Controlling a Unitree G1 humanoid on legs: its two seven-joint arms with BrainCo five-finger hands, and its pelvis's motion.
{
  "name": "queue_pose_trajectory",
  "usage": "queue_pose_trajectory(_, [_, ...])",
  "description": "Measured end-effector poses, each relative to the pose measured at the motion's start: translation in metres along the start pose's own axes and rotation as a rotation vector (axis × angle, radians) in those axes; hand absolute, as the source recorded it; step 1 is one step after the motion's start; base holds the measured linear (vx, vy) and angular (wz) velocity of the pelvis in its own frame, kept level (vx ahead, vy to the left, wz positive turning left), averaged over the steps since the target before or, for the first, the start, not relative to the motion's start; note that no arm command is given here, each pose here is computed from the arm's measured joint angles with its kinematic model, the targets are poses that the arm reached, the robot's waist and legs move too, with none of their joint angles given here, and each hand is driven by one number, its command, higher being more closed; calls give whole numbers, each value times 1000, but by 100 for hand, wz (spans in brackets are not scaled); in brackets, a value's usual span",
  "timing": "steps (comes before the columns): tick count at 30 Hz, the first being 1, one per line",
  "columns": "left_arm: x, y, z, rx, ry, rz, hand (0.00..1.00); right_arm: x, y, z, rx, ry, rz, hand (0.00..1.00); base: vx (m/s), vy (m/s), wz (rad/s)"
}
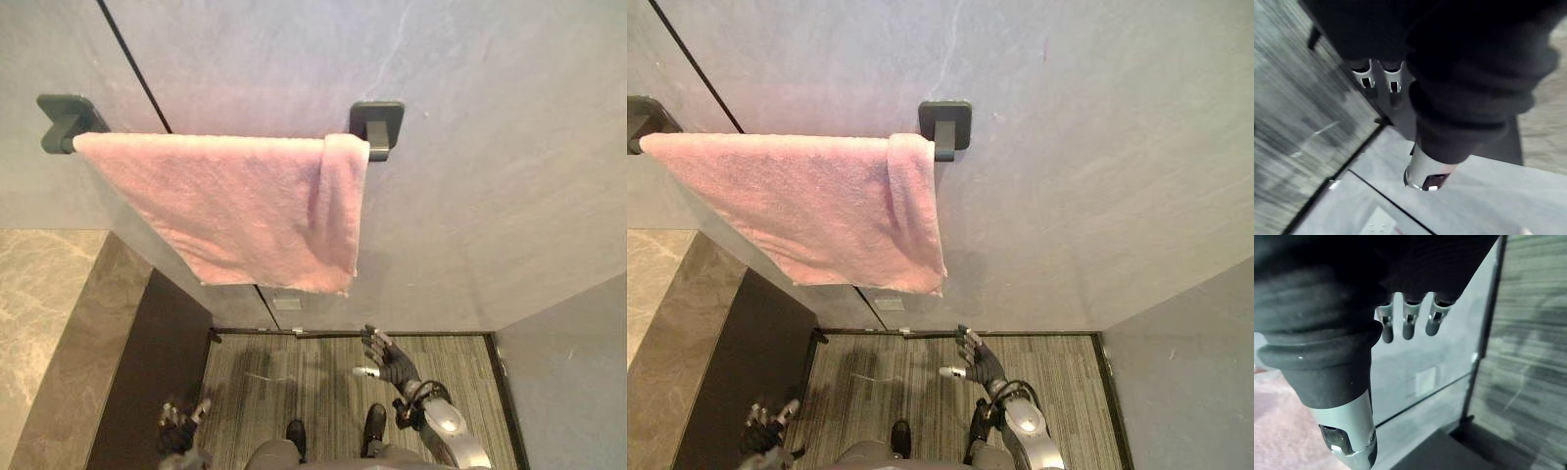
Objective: Organize washtable
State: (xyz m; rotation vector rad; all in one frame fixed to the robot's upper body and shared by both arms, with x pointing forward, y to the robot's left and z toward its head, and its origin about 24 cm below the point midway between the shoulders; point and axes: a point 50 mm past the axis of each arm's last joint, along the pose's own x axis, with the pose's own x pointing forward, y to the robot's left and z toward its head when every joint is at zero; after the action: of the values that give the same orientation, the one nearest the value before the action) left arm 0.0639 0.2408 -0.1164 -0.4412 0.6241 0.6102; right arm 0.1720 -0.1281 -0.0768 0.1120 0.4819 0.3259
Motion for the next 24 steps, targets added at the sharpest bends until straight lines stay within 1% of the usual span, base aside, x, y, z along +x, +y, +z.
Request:
queue_pose_trajectory(4, [-8, -10, -21, 83, 93, -102, 0, -10, -5, -20, 3, 82, -18, 0, -21, -7, -6])
queue_pose_trajectory(6, [-10, -26, -29, 114, 129, -201, 0, -16, -12, -33, 4, 136, -50, 0, 2, 1, -5])
queue_pose_trajectory(7, [-9, -32, -30, 121, 133, -227, 0, -18, -15, -37, 8, 156, -64, 0, 8, 7, -4])
queue_pose_trajectory(15, [5, -73, -15, 151, 79, -358, 0, -34, -33, -68, 6, 314, -194, 0, 9, 9, -5])
queue_pose_trajectory(16, [6, -76, -13, 151, 71, -367, 100, -37, -35, -72, 3, 337, -218, 0, 48, 22, 1])
queue_pose_trajectory(24, [5, -77, -7, 129, 52, -373, 100, -41, -37, -85, -12, 417, -253, 0, 46, 28, 6])
